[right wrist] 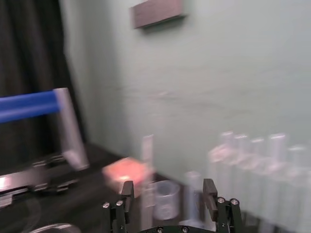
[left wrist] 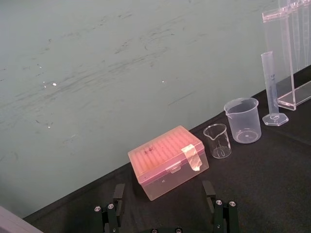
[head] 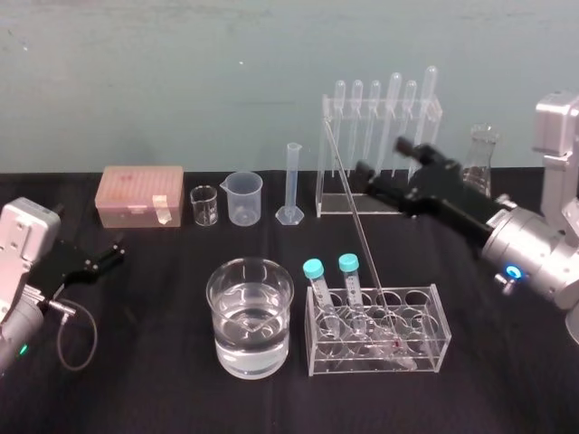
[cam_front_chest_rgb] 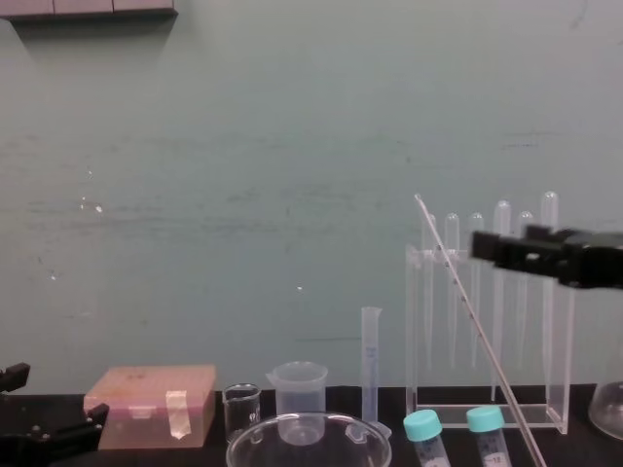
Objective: Hold the thermometer with one hand and immerse one end into the beaker, then reinsert it into the test tube rack.
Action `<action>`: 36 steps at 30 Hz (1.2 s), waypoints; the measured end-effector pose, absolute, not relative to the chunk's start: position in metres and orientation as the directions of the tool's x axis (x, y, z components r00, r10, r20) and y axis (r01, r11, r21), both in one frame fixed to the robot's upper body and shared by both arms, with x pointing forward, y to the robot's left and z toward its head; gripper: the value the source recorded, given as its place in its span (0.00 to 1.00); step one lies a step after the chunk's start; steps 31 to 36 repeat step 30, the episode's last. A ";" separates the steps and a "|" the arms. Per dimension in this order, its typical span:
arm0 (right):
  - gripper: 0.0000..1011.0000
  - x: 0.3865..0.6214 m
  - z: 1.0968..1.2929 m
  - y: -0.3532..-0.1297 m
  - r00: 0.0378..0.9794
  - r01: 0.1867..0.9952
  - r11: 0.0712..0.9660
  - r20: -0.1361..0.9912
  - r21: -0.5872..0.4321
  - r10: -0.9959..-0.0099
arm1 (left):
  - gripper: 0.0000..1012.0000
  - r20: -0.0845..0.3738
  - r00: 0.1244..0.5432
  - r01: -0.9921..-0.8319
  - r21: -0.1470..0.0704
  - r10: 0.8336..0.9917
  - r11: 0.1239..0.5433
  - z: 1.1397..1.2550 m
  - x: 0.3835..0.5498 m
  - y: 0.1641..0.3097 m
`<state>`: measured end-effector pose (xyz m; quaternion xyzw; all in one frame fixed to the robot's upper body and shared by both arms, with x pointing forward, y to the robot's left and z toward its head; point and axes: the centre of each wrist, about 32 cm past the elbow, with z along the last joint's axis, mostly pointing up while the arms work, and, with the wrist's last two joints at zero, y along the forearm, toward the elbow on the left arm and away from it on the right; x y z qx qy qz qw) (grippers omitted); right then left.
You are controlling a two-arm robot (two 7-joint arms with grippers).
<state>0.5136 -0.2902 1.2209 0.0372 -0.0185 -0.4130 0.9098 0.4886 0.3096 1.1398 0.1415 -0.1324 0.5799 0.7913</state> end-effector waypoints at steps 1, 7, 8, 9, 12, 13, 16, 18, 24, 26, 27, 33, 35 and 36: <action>0.92 0.513 1.221 -0.291 0.641 0.764 0.639 0.011 0.087 -0.768 | 1.00 0.374 0.292 -0.955 0.070 0.880 0.287 1.140 0.489 0.310; 0.99 0.510 1.210 -0.297 0.362 0.931 0.364 0.079 0.019 -0.929 | 1.00 0.374 0.292 -0.955 0.070 0.880 0.287 1.140 0.489 0.310; 0.99 0.509 1.203 -0.298 0.307 0.951 0.307 0.105 -0.014 -0.946 | 1.00 0.374 0.292 -0.955 0.070 0.880 0.287 1.140 0.489 0.310; 0.99 0.509 1.203 -0.298 0.307 0.951 0.307 0.105 -0.014 -0.946 | 1.00 0.374 0.292 -0.955 0.070 0.880 0.287 1.140 0.489 0.310; 0.99 0.507 1.188 -0.299 0.236 0.971 0.227 0.147 -0.077 -0.961 | 1.00 0.374 0.292 -0.955 0.070 0.880 0.287 1.140 0.489 0.310; 0.99 0.506 1.185 -0.299 0.228 0.973 0.217 0.154 -0.085 -0.961 | 1.00 0.374 0.292 -0.955 0.070 0.880 0.287 1.140 0.489 0.310; 0.99 0.505 1.175 -0.298 0.208 0.976 0.191 0.177 -0.108 -0.962 | 1.00 0.374 0.292 -0.955 0.070 0.880 0.287 1.140 0.489 0.310; 0.99 0.504 1.171 -0.298 0.202 0.976 0.183 0.183 -0.115 -0.962 | 1.00 0.374 0.292 -0.955 0.070 0.880 0.287 1.140 0.489 0.310; 0.99 0.503 1.162 -0.297 0.192 0.977 0.168 0.196 -0.131 -0.962 | 1.00 0.374 0.292 -0.955 0.070 0.880 0.287 1.140 0.489 0.310; 0.99 0.503 1.161 -0.297 0.191 0.977 0.168 0.197 -0.131 -0.962 | 1.00 0.374 0.292 -0.955 0.070 0.880 0.287 1.140 0.489 0.310; 0.99 0.503 1.160 -0.296 0.190 0.978 0.166 0.201 -0.128 -0.961 | 1.00 0.374 0.292 -0.955 0.070 0.880 0.287 1.140 0.489 0.310; 0.99 0.503 1.160 -0.296 0.189 0.978 0.165 0.204 -0.128 -0.961 | 1.00 0.374 0.292 -0.955 0.070 0.880 0.287 1.140 0.489 0.310; 0.99 0.503 1.160 -0.296 0.189 0.978 0.165 0.204 -0.128 -0.961 | 1.00 0.374 0.292 -0.955 0.070 0.880 0.287 1.140 0.489 0.310; 0.99 0.503 1.160 -0.296 0.189 0.978 0.165 0.204 -0.128 -0.961 | 1.00 0.374 0.292 -0.955 0.070 0.880 0.287 1.140 0.489 0.310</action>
